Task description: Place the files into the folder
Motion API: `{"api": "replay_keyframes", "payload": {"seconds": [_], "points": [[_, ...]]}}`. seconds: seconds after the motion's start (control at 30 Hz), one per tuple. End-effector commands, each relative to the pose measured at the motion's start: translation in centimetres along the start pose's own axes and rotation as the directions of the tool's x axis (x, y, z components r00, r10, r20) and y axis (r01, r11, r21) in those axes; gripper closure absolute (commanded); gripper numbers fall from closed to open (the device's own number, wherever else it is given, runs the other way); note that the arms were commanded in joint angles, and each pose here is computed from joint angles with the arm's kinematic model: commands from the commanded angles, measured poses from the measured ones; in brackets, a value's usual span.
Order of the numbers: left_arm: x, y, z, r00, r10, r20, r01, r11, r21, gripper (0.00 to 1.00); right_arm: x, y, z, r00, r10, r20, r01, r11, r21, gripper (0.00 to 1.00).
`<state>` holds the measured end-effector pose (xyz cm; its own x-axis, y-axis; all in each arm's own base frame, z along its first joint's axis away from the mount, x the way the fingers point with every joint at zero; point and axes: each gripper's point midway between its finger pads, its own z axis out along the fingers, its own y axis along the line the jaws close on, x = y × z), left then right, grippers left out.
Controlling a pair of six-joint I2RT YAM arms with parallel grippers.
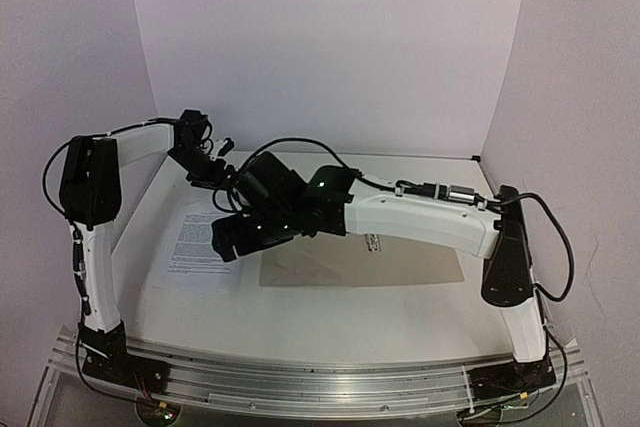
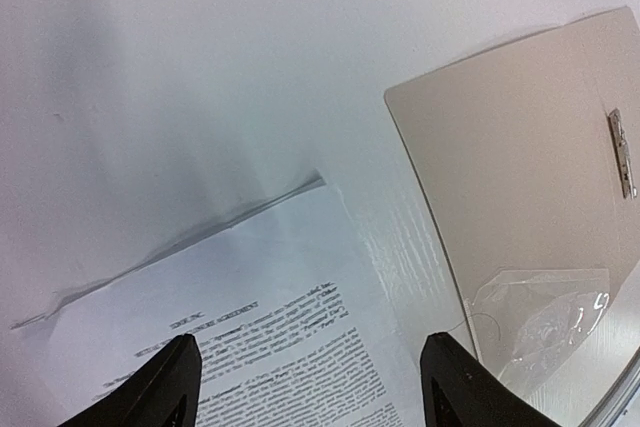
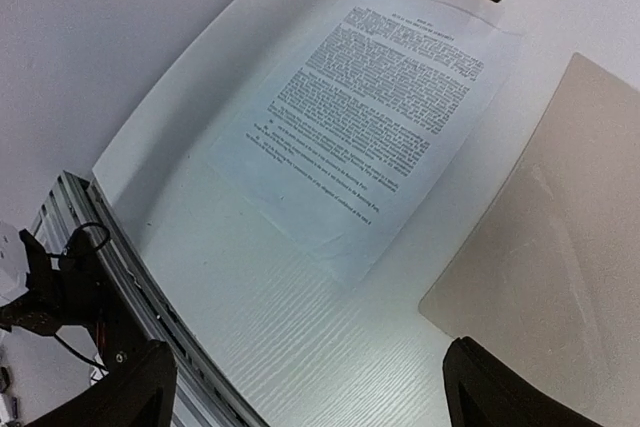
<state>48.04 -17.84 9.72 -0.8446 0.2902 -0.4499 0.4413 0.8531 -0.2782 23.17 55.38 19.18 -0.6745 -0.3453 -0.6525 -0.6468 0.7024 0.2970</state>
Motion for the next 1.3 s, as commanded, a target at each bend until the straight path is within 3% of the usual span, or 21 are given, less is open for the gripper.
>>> {"api": "replay_keyframes", "payload": {"seconds": [0.0, 0.07, 0.17, 0.37, 0.7, 1.03, 1.27], "points": [[-0.8, 0.5, -6.2, 0.997, -0.017, 0.076, 0.024, 0.996, -0.089, 0.18, -6.2, -7.1, -2.8, 0.950, 0.281, 0.138, -0.283, 0.959, -0.006, 0.10], [0.8, 1.7, -6.9, 0.995, -0.085, 0.058, 0.091, 0.989, -0.117, 0.10, -5.5, -10.0, -1.2, 0.903, 0.413, 0.116, -0.416, 0.909, 0.003, 0.16], [4.4, 3.7, -7.2, 0.980, -0.201, 0.014, 0.201, 0.970, -0.136, 0.01, -5.3, -9.3, 1.4, 0.892, 0.447, 0.065, -0.443, 0.894, -0.073, 0.19], [11.2, 9.4, -7.2, 0.883, -0.469, -0.028, 0.458, 0.872, -0.175, 0.02, -4.1, -7.4, 7.5, 0.874, 0.484, -0.049, -0.484, 0.859, -0.168, 0.33], [15.3, 10.3, -5.3, 0.865, -0.501, -0.024, 0.487, 0.851, -0.199, 0.16, -2.6, -8.8, 14.8, 0.812, 0.581, -0.053, -0.578, 0.789, -0.209, 0.55], [16.5, 10.5, -3.9, 0.853, -0.521, -0.035, 0.505, 0.840, -0.199, 0.20, -1.2, -11.4, 18.4, 0.771, 0.636, 0.009, -0.627, 0.763, -0.160, 0.55], [16.8, 10.5, -3.4, 0.851, -0.523, -0.043, 0.507, 0.841, -0.191, 0.22, 0.2, -12.0, 20.5, 0.734, 0.679, -0.030, -0.672, 0.719, -0.176, 0.55]]}}
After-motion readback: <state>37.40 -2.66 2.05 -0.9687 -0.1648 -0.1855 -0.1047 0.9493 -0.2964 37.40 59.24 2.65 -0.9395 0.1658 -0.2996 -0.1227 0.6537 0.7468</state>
